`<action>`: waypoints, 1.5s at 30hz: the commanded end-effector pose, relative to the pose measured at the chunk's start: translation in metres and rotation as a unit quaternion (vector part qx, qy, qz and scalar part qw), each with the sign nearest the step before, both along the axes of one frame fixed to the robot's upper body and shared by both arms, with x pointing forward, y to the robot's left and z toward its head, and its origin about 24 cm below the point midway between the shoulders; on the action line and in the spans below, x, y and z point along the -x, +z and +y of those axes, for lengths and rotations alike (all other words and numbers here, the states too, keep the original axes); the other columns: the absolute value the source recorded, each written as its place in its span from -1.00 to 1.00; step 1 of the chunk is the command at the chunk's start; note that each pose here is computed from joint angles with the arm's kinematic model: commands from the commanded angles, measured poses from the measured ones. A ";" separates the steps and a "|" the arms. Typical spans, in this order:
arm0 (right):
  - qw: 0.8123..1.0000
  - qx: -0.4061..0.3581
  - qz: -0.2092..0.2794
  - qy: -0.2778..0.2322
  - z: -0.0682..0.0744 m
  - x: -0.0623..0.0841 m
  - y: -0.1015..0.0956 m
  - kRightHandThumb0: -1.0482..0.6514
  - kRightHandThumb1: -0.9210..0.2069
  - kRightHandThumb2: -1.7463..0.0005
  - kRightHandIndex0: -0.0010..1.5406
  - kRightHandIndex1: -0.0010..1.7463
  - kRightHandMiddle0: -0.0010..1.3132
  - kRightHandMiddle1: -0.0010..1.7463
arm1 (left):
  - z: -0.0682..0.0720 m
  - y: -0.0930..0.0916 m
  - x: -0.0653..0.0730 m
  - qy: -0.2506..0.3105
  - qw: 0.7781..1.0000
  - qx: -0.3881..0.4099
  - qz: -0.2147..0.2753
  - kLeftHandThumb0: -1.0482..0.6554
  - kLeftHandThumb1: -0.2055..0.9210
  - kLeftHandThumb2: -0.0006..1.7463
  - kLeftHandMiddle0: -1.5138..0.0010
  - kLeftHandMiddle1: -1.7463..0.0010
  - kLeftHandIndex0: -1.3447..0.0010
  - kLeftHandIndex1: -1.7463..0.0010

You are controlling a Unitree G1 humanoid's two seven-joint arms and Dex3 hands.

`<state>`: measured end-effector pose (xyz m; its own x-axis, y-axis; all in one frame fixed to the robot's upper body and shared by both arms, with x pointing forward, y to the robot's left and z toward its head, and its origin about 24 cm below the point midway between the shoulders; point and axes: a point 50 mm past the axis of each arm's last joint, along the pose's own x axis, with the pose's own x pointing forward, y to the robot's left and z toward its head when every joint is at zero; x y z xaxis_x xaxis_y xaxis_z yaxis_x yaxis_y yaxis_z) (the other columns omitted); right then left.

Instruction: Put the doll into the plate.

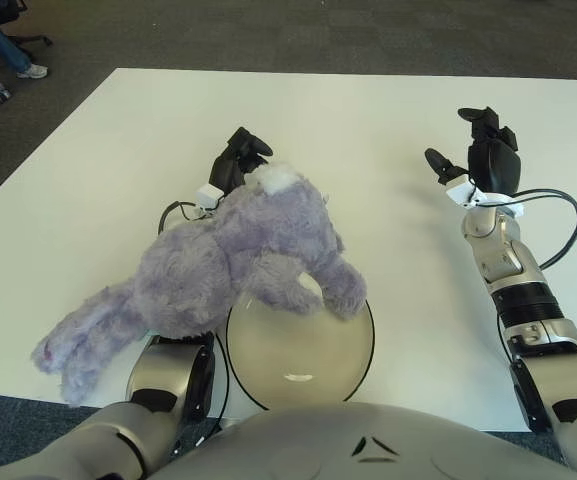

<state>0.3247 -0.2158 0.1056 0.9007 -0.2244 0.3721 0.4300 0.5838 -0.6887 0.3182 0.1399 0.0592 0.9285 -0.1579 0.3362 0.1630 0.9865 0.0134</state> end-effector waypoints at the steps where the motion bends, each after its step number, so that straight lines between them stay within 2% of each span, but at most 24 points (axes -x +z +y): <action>1: 0.998 -0.064 0.021 -0.001 -0.003 0.001 -0.004 -0.83 -1.00 0.14 -0.87 -0.02 -1.00 -0.01 | 0.012 -0.032 0.015 0.024 0.998 -0.010 0.059 0.22 -0.05 0.50 0.35 -1.00 0.29 -1.00; 7: 0.990 -0.135 0.036 0.010 -0.005 0.005 -0.007 -0.81 -1.00 0.16 -0.86 0.12 -1.00 -0.07 | 0.014 -0.032 0.014 0.032 0.997 -0.010 0.063 0.22 -0.06 0.51 0.34 -1.00 0.28 -1.00; 10: 0.984 -0.172 0.040 0.012 -0.006 0.013 -0.014 -0.79 -1.00 0.19 -0.86 0.15 -1.00 -0.10 | 0.014 -0.032 0.014 0.034 0.997 -0.007 0.066 0.22 -0.07 0.52 0.34 -1.00 0.28 -1.00; 15: 0.978 -0.203 0.049 0.014 -0.005 0.025 -0.025 -0.74 -1.00 0.25 -0.88 0.18 -1.00 -0.14 | 0.015 -0.032 0.014 0.038 0.997 -0.006 0.066 0.22 -0.07 0.52 0.34 -1.00 0.27 -1.00; 21: 0.971 -0.233 0.058 0.020 -0.003 0.029 -0.030 -0.68 -1.00 0.30 -0.85 0.29 -1.00 -0.12 | 0.016 -0.031 0.013 0.042 0.997 -0.006 0.066 0.22 -0.08 0.53 0.33 -1.00 0.27 -1.00; 27: 0.950 -0.299 0.079 0.030 -0.007 0.031 -0.053 -0.60 -1.00 0.32 -0.74 0.47 -1.00 -0.06 | 0.017 -0.032 0.012 0.044 0.997 -0.008 0.069 0.22 -0.09 0.53 0.33 -1.00 0.27 -1.00; 30: 0.941 -0.325 0.081 0.040 -0.009 0.030 -0.058 -0.57 -1.00 0.33 -0.71 0.45 -1.00 -0.07 | 0.018 -0.032 0.013 0.044 0.997 -0.007 0.068 0.22 -0.09 0.53 0.33 -1.00 0.27 -1.00; 33: 0.928 -0.360 0.078 0.058 -0.010 0.031 -0.061 -0.53 -1.00 0.35 -0.63 0.55 -1.00 -0.04 | 0.019 -0.032 0.013 0.044 0.997 -0.006 0.067 0.22 -0.09 0.53 0.33 -1.00 0.27 -1.00; 38: 0.913 -0.395 0.065 0.079 -0.012 0.031 -0.064 -0.49 -0.97 0.33 -0.59 0.26 -1.00 0.07 | 0.020 -0.031 0.013 0.046 0.997 -0.006 0.066 0.22 -0.08 0.53 0.33 -1.00 0.27 -1.00; 45: 0.898 -0.427 0.061 0.086 -0.014 0.036 -0.070 -0.48 -0.94 0.31 -0.60 0.11 -1.00 0.19 | 0.021 -0.030 0.012 0.047 0.997 -0.004 0.066 0.22 -0.08 0.53 0.33 -1.00 0.27 -1.00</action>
<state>0.2946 -0.2329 0.0502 0.9680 -0.2367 0.0836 0.2408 0.9697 -0.0419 0.3203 0.1504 0.0569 0.9449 -0.0962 0.3129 0.1012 0.9949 0.0001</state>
